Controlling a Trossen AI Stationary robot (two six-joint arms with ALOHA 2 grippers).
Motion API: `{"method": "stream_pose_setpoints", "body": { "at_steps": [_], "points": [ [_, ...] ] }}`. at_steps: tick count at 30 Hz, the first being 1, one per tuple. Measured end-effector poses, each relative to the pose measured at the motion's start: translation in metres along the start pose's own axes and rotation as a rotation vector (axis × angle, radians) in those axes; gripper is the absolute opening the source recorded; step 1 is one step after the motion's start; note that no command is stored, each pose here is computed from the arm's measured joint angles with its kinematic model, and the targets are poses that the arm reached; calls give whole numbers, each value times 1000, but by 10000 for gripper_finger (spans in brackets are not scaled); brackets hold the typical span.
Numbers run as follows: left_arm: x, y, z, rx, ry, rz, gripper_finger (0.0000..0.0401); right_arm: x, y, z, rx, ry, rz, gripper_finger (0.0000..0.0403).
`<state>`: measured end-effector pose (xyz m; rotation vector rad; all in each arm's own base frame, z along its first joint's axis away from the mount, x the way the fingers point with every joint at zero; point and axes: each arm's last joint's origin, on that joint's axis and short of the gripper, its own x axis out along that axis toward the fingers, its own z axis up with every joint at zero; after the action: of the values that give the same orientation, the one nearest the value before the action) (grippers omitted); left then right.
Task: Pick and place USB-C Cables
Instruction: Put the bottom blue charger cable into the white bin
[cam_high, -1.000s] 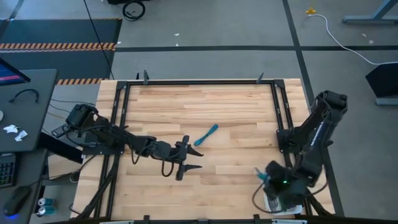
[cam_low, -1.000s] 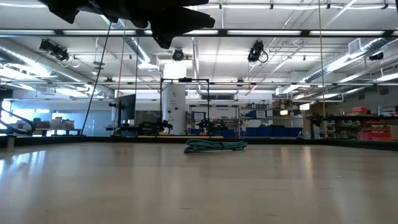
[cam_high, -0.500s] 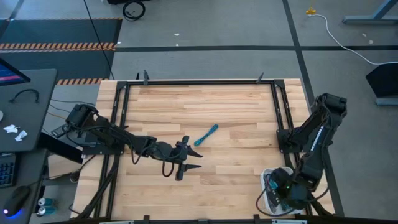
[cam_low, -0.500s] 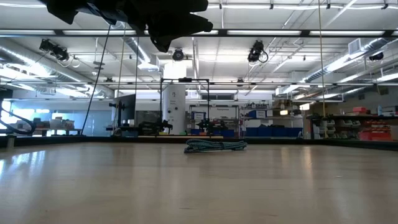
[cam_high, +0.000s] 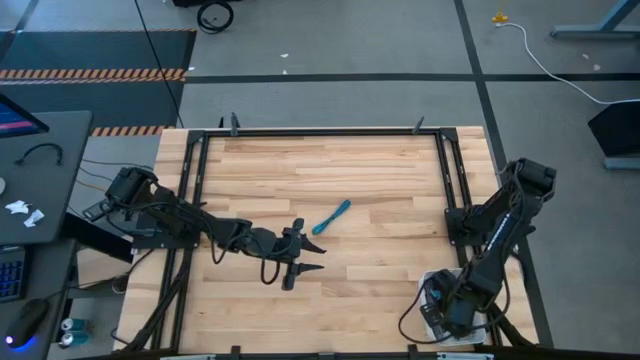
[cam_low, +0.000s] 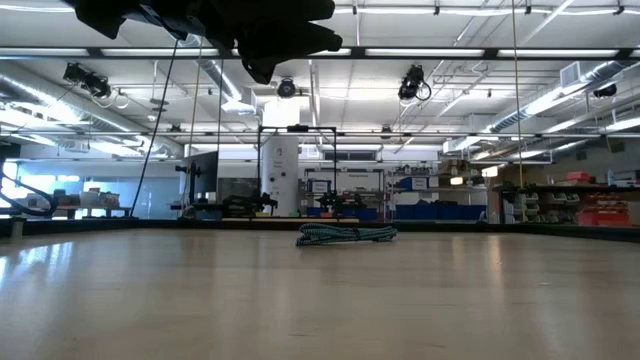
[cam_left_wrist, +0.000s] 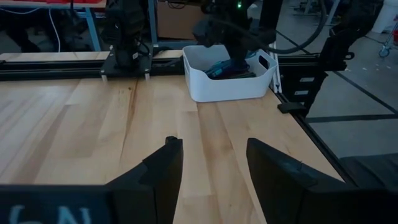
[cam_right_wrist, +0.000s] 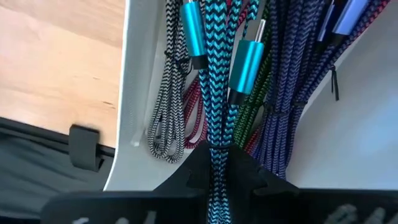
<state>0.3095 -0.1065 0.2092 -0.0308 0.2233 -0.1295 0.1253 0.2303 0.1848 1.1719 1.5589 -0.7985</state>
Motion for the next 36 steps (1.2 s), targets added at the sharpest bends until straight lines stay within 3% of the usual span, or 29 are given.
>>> {"method": "stream_pose_setpoints", "body": {
  "at_steps": [17,27,36],
  "points": [
    [0,0,0,0,0,0,181,9,2,8,53,-61,-48,40],
    [0,0,0,0,-1,-1,181,19,10,7,52,-75,73,42],
    [0,0,1,-1,-6,-1,181,26,3,8,20,-139,28,70]
  ]
}}
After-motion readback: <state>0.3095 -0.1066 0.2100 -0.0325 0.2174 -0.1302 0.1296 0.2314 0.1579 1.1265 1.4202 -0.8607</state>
